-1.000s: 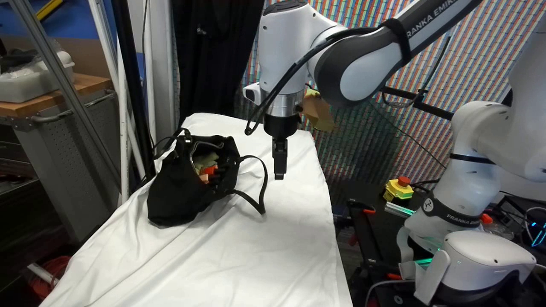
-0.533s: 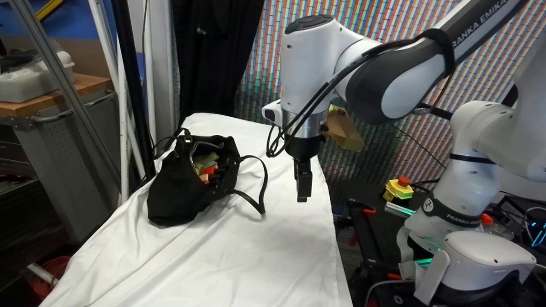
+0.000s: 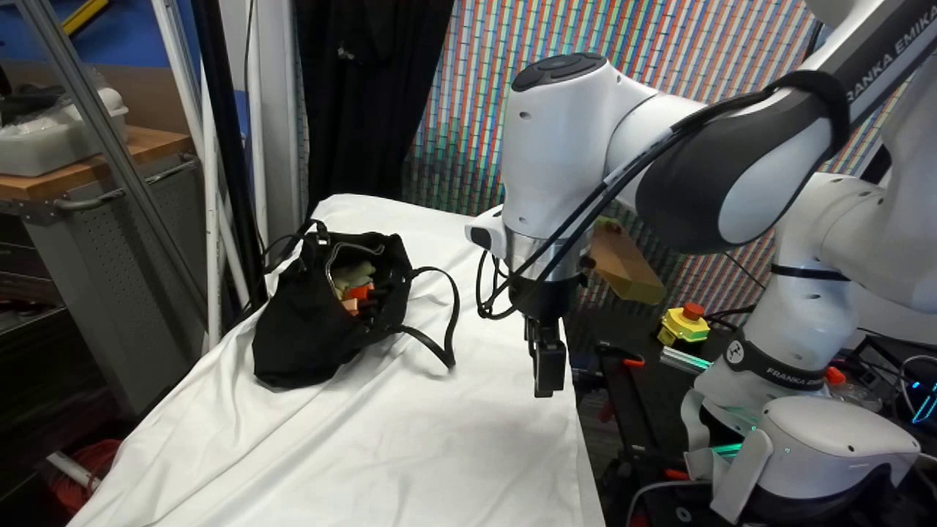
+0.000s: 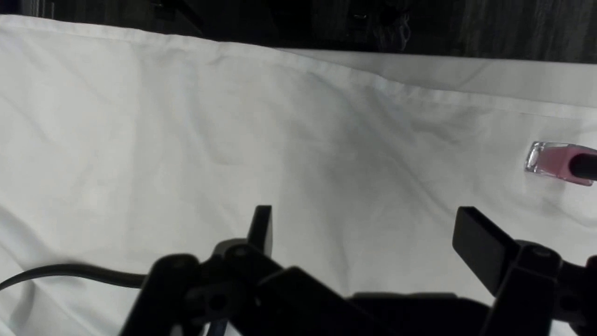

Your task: Pick up all the nail polish on the table and put them in the bag

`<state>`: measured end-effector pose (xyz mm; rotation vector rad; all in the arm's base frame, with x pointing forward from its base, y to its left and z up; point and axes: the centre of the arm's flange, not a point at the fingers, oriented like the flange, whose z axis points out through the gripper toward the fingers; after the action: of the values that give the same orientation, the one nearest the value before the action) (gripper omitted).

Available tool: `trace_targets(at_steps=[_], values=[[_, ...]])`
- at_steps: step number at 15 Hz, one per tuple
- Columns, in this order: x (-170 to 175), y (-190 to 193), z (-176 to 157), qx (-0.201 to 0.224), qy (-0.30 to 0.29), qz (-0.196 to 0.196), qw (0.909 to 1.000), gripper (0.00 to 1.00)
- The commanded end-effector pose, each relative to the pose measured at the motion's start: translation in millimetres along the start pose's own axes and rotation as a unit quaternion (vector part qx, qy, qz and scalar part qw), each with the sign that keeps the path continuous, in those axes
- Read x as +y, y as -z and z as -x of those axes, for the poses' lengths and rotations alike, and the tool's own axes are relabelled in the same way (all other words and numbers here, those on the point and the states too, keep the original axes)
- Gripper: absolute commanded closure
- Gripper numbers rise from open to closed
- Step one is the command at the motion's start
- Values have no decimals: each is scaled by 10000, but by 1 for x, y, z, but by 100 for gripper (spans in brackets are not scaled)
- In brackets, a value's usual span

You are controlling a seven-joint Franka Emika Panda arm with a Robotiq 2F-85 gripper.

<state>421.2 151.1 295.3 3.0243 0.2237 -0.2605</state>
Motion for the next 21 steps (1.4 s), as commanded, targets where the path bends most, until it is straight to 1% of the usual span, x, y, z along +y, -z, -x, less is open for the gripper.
trace_targets(at_steps=[1,4,7,10,16,21], values=[[-13,-7,3,139,186,-159,9996,0],[-26,-15,2,263,266,-205,9991,0],[-48,-22,-4,472,240,-310,9981,0],[-72,-26,-7,566,289,-453,9969,0],[-117,-35,-7,580,343,-613,9958,0],[-140,-41,-5,528,433,-746,9949,0]])
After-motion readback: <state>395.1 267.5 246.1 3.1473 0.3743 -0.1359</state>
